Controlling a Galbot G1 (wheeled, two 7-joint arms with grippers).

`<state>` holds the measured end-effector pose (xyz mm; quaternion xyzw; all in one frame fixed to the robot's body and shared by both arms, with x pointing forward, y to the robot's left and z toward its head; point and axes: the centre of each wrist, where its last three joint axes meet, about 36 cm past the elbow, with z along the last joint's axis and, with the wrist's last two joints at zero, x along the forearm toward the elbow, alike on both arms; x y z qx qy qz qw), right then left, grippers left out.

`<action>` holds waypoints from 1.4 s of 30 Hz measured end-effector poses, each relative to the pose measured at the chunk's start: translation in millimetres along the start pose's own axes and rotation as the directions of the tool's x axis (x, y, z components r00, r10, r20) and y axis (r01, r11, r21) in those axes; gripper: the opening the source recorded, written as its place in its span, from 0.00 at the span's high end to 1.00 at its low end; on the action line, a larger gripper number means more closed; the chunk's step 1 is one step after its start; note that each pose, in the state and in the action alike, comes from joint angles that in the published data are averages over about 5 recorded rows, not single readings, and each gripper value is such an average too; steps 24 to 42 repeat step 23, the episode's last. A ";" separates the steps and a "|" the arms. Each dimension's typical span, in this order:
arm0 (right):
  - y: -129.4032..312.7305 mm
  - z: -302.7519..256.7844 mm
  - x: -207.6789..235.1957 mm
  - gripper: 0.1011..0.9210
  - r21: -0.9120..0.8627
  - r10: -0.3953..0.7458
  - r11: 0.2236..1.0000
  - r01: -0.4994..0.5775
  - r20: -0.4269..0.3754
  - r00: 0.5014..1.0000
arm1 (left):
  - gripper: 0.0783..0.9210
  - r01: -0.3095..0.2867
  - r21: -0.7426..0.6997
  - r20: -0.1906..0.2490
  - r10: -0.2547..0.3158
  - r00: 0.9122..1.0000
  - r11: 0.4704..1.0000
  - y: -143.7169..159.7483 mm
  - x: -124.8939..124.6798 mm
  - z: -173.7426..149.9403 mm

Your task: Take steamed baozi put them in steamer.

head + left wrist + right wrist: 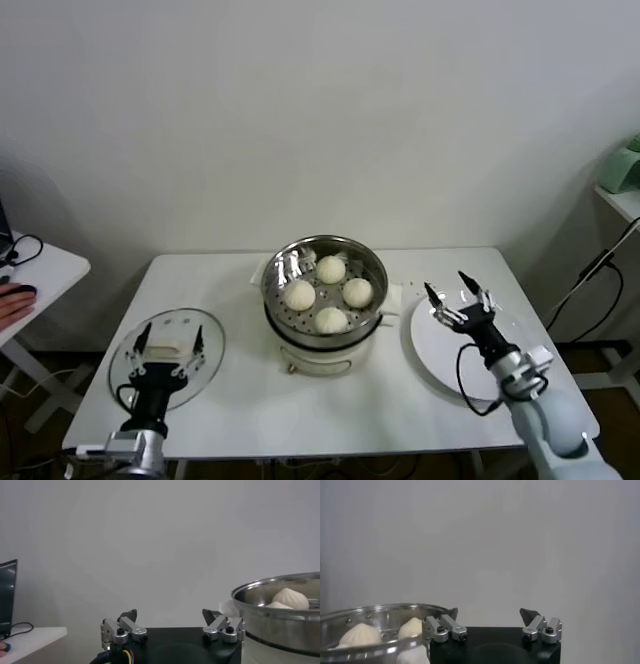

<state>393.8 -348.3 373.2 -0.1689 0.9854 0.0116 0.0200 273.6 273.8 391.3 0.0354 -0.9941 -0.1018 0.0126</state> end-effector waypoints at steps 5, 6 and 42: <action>14.0 14.5 26.8 0.12 -0.048 0.057 0.997 -0.057 -0.002 0.998 | 0.12 0.006 0.005 -0.004 -0.006 1.000 1.000 1.5 -0.7 3.6; 16.5 16.6 31.4 0.12 -0.055 0.066 0.996 -0.066 -0.003 0.998 | 0.12 0.007 0.006 -0.004 -0.007 1.000 1.000 1.5 -0.4 4.0; 32.4 26.4 62.3 0.12 -0.078 0.122 0.990 -0.121 -0.003 0.993 | 0.12 0.018 -0.017 0.011 -0.017 1.000 1.000 6.5 0.1 -0.2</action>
